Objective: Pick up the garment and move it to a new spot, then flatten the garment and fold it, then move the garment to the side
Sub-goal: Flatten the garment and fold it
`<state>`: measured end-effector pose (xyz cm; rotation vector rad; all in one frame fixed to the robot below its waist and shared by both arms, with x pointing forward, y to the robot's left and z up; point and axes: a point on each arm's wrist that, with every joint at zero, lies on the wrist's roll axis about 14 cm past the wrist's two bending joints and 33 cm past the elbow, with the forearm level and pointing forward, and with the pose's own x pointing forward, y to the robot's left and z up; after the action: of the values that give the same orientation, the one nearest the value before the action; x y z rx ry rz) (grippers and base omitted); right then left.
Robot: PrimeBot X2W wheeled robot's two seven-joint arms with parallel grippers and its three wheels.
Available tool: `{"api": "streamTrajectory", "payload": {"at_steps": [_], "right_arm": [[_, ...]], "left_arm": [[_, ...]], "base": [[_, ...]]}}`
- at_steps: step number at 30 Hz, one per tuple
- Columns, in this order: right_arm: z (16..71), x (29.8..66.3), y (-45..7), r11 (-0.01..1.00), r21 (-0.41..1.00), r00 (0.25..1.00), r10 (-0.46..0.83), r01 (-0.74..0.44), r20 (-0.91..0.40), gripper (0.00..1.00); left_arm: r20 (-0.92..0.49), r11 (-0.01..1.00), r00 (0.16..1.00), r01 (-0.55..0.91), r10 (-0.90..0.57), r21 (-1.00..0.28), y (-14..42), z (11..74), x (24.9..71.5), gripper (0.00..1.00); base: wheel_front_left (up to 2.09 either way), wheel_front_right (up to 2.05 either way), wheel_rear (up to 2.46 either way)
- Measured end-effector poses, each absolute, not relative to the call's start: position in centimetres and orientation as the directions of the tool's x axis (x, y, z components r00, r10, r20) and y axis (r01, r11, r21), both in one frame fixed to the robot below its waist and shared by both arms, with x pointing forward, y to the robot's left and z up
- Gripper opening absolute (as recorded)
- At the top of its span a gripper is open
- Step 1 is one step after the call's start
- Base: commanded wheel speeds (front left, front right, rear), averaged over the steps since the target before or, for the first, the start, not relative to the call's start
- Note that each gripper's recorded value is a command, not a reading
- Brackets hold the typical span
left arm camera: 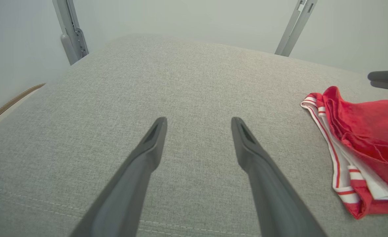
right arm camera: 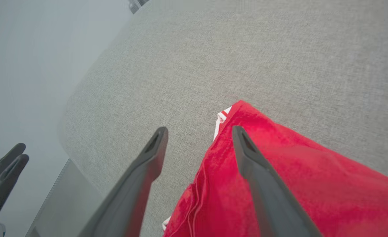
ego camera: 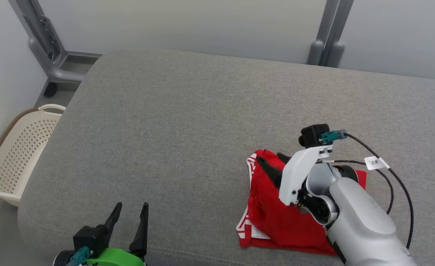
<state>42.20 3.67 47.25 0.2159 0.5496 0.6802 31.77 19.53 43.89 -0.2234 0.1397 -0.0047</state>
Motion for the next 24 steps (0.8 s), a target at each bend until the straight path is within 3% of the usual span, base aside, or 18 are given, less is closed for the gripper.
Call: {"api": "streamTrajectory", "payload": {"at_steps": [6, 11, 16, 24], "right_arm": [[49.6, 44.6, -0.8, 0.847, 0.269, 0.783, 0.528, -0.459, -0.328, 1.00], [48.4, 43.4, -3.7, 0.893, 0.174, 0.833, 0.451, -0.416, -0.320, 1.00], [45.8, 41.1, -4.8, 0.904, 0.147, 0.827, 0.427, -0.402, -0.364, 1.00], [42.9, 37.6, -2.0, 0.856, 0.149, 0.751, 0.507, -0.494, -0.423, 1.00]], "left_arm": [[-0.117, 0.975, 0.992, 0.010, -0.037, -0.221, 19.1, 44.5, 32.1, 1.00], [-0.110, 0.975, 0.993, 0.019, -0.044, -0.222, 18.8, 44.7, 32.3, 1.00], [-0.109, 0.974, 0.993, 0.028, -0.054, -0.223, 18.5, 44.7, 32.6, 1.00], [-0.123, 0.974, 0.991, 0.032, -0.061, -0.223, 18.3, 44.3, 32.9, 1.00]], "base": [[0.00, 0.00, 0.00], [0.00, 0.00, 0.00], [0.00, 0.00, 0.00], [0.00, 0.00, 0.00]]}}
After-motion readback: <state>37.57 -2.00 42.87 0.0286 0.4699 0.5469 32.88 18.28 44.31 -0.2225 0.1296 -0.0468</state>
